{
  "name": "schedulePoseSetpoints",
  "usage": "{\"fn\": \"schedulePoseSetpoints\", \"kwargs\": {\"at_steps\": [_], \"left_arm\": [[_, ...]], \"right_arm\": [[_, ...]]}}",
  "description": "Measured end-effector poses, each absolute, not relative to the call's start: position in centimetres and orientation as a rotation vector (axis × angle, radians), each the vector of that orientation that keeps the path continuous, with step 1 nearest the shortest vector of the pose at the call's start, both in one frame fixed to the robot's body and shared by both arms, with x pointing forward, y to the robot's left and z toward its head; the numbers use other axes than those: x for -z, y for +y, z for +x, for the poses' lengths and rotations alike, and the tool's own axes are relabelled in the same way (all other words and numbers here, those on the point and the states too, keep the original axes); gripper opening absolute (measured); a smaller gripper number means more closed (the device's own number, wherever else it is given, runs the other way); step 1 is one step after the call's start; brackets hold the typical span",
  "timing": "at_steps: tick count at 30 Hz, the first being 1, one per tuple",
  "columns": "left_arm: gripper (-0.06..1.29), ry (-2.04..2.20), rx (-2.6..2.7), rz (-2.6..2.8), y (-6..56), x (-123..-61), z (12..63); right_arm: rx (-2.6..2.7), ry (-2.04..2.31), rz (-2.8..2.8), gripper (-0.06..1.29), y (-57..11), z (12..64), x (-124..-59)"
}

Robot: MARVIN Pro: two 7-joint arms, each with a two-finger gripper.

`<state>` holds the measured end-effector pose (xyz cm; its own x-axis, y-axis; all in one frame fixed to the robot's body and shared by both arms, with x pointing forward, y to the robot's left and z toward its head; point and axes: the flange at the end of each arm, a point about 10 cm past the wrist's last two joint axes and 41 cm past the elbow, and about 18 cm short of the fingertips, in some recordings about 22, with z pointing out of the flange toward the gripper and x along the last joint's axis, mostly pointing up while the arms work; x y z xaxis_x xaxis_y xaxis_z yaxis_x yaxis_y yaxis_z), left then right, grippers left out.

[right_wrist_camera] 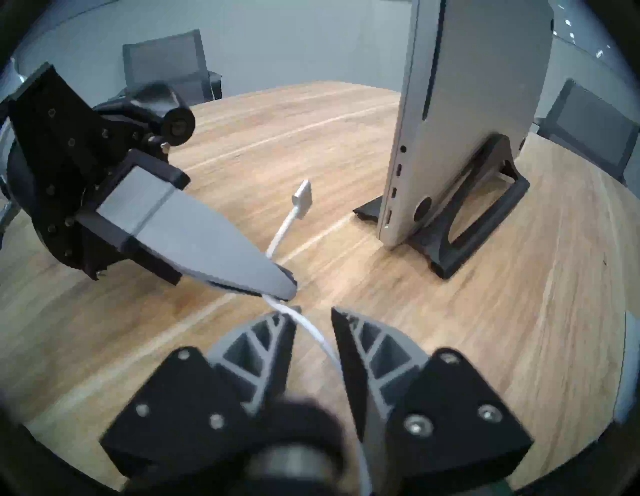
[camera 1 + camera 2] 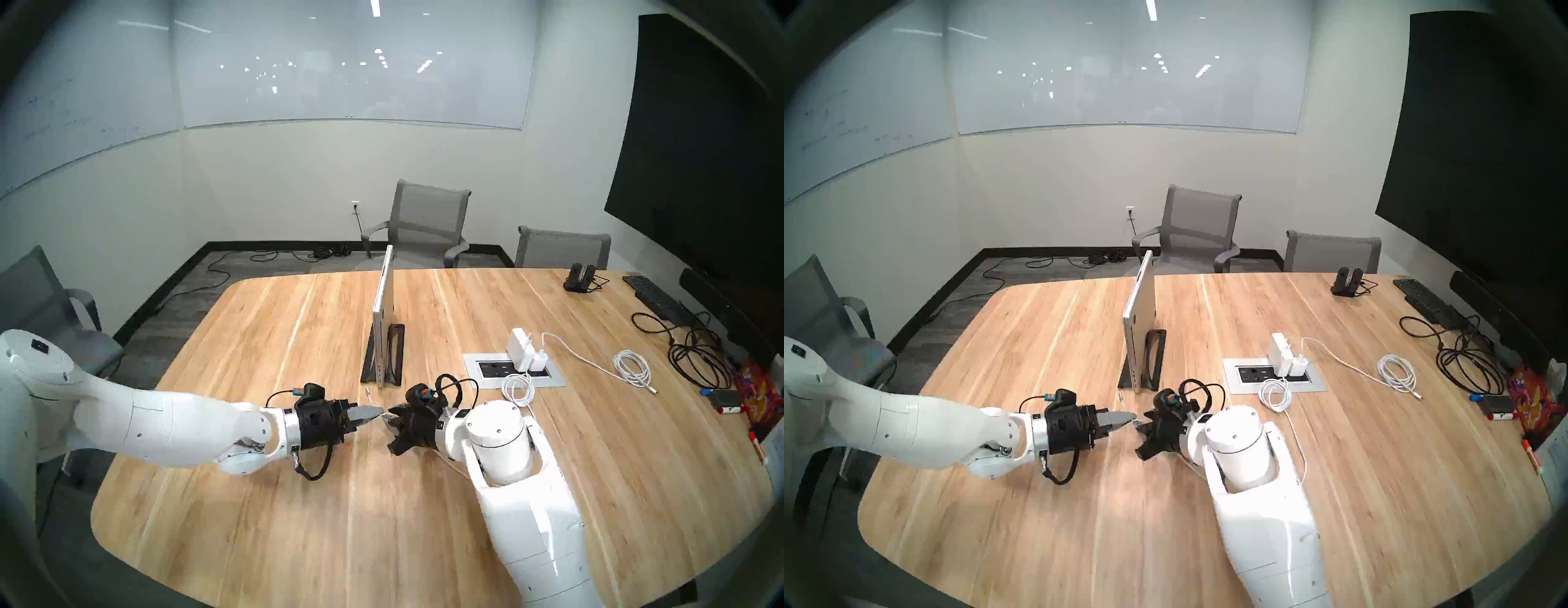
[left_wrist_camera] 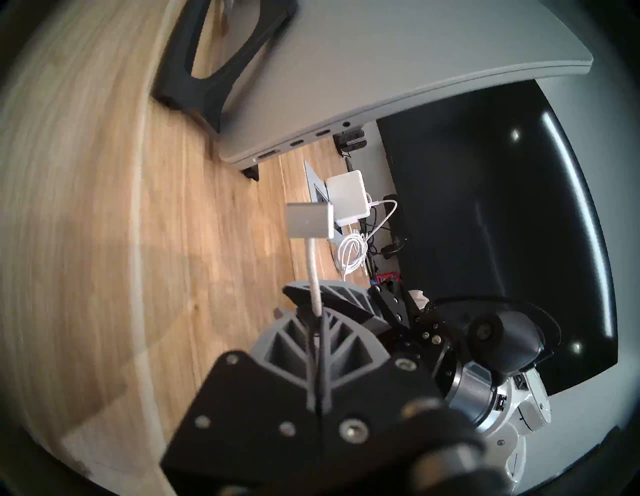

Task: Plug the charging cable into the port of a MacBook

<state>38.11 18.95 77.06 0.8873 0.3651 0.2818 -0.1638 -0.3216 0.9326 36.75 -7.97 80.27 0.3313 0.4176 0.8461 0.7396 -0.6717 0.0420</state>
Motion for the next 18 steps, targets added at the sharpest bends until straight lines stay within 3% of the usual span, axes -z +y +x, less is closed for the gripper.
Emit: {"fn": "schedulePoseSetpoints", "kwargs": {"at_steps": [3, 10, 18], "left_arm": [[-0.02, 0.152, -0.541, 1.826, 19.04, -77.06, 38.28], [-0.02, 0.151, -0.541, 1.828, 19.03, -77.06, 38.31], [-0.02, 0.150, -0.540, 1.830, 19.02, -77.06, 38.32]], "right_arm": [[1.270, -1.022, -2.251, 0.36, -7.99, 36.75, -80.16], [1.272, -1.007, -2.249, -0.01, -8.13, 36.76, -80.11], [1.273, -0.985, -2.244, -0.02, -8.31, 36.70, -80.04]]}}
